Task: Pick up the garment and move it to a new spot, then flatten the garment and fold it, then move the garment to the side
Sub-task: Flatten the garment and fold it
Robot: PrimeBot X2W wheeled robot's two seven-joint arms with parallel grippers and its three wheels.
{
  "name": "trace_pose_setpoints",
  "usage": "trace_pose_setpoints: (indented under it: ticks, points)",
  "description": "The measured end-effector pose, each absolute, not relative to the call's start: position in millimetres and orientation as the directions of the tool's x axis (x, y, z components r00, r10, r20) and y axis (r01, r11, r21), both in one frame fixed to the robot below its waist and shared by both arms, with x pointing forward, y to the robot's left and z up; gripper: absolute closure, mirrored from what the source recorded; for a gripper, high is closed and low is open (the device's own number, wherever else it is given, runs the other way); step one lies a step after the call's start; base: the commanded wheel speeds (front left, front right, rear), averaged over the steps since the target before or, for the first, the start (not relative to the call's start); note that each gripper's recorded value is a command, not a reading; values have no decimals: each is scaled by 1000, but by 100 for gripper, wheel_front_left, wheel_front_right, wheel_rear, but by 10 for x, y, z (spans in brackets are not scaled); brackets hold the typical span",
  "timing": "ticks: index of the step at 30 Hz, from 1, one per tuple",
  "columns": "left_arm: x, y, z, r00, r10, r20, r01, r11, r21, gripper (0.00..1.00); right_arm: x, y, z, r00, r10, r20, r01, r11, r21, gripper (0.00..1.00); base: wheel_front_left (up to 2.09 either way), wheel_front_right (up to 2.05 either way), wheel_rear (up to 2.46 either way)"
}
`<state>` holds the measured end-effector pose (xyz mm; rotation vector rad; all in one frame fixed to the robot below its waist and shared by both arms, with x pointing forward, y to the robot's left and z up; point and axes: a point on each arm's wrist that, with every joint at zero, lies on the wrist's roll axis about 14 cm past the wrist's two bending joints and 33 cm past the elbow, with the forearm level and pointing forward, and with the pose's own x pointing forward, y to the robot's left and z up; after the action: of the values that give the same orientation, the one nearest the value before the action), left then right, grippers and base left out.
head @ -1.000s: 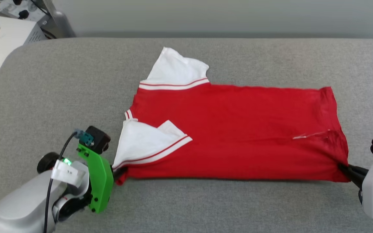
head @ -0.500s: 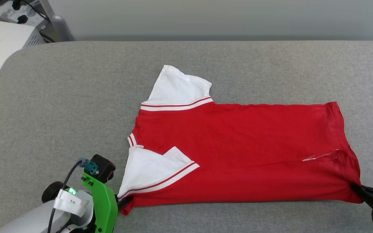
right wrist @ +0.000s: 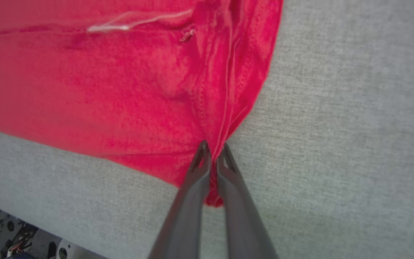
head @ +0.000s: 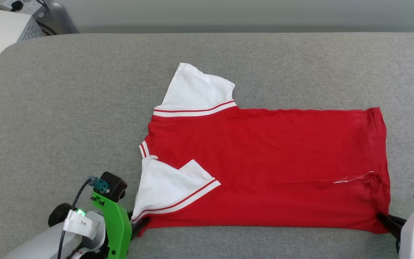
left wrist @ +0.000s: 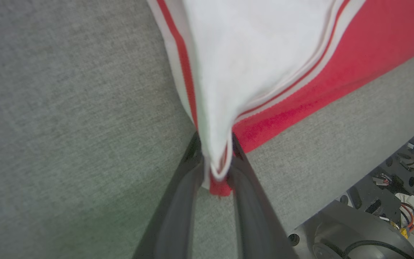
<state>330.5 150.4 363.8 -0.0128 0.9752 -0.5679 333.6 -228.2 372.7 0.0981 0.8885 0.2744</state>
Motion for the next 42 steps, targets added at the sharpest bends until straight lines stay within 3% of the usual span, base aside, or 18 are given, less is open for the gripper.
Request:
trace_pose_setpoints:
  ticks: [5,13,17,22,26,32,36,42]
  points:
    - [3422,1558,3856,526,-450,-722,448,868,-214,0,3540,-2336,4031,730,259,-633,-201,966,164,0,0,0,0]
    - [3734,1692,4479,719,-412,-560,443,892,-87,0,3919,-2413,5001,944,210,-254,-200,978,65,0,0,0,0]
    - [4080,1709,4841,815,-388,-431,424,906,-13,0,4002,-2407,5380,984,169,-59,-168,985,29,0,0,0,0]
    - [4509,1595,5160,866,-398,-303,422,906,16,0,4083,-2285,5737,978,150,144,-154,988,17,0,0,0,0]
    - [4872,1482,5278,873,-416,-255,434,901,17,0,4146,-2216,5862,965,135,226,-143,989,20,0,0,0,0]
    - [5416,1269,5264,835,-465,-293,492,871,20,0,4242,-2068,5728,963,147,225,-161,986,45,0,0,0,0]
    - [5706,1149,5004,761,-476,-440,515,857,-36,0,4350,-1983,5620,961,167,219,-183,982,55,0,0,0,0]
    - [5919,1063,4514,569,-440,-695,538,838,-90,0,4511,-1944,5404,967,184,179,-195,980,49,0,0,0,0]
